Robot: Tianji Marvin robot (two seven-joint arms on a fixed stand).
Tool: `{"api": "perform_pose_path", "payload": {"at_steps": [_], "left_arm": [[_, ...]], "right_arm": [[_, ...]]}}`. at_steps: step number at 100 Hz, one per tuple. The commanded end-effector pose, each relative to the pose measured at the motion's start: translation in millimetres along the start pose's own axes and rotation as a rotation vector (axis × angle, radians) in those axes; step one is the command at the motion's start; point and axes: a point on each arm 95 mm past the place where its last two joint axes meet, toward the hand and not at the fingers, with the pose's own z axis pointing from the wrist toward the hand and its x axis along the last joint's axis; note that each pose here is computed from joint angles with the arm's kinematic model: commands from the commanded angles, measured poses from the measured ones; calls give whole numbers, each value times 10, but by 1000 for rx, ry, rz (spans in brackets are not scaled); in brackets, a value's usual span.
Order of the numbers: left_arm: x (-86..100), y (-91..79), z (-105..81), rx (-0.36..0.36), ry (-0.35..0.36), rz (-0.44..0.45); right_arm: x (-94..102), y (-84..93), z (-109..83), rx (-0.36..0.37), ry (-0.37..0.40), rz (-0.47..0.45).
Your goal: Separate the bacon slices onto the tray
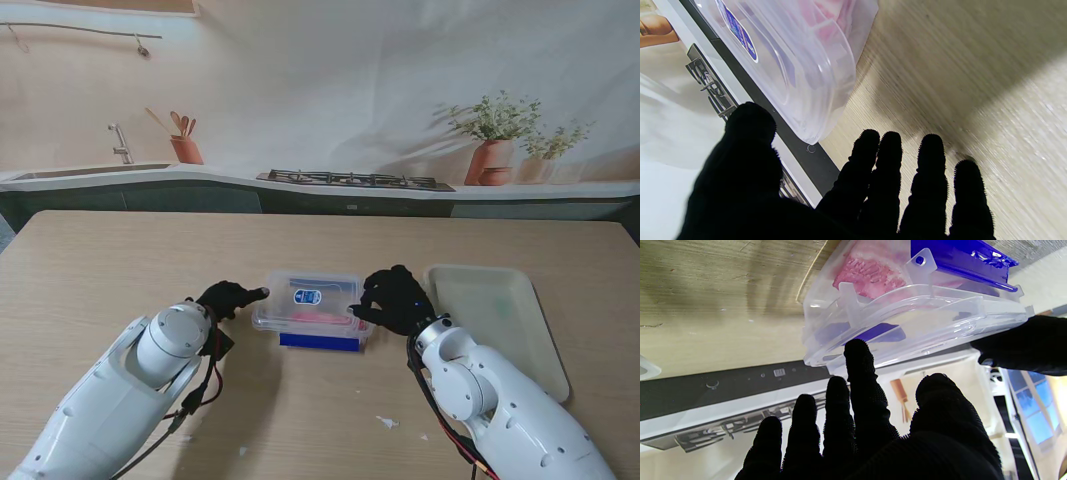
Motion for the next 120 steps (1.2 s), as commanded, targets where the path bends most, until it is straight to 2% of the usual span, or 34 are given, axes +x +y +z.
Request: {"api": "perform_pose_path", "payload": {"at_steps": [1,43,97,120], "left_arm": [[29,55,7,-25,3,-3],[68,121,-20,-40,-1,-50],[102,120,-32,-36,21,-62],[131,134,-55,-4,27,-149]], "right_arm": [[45,-22,11,15,8,8],[77,-44,37,50,38,18],[123,-76,63,80,53,40],[128,-85,68,88,52,39]]}}
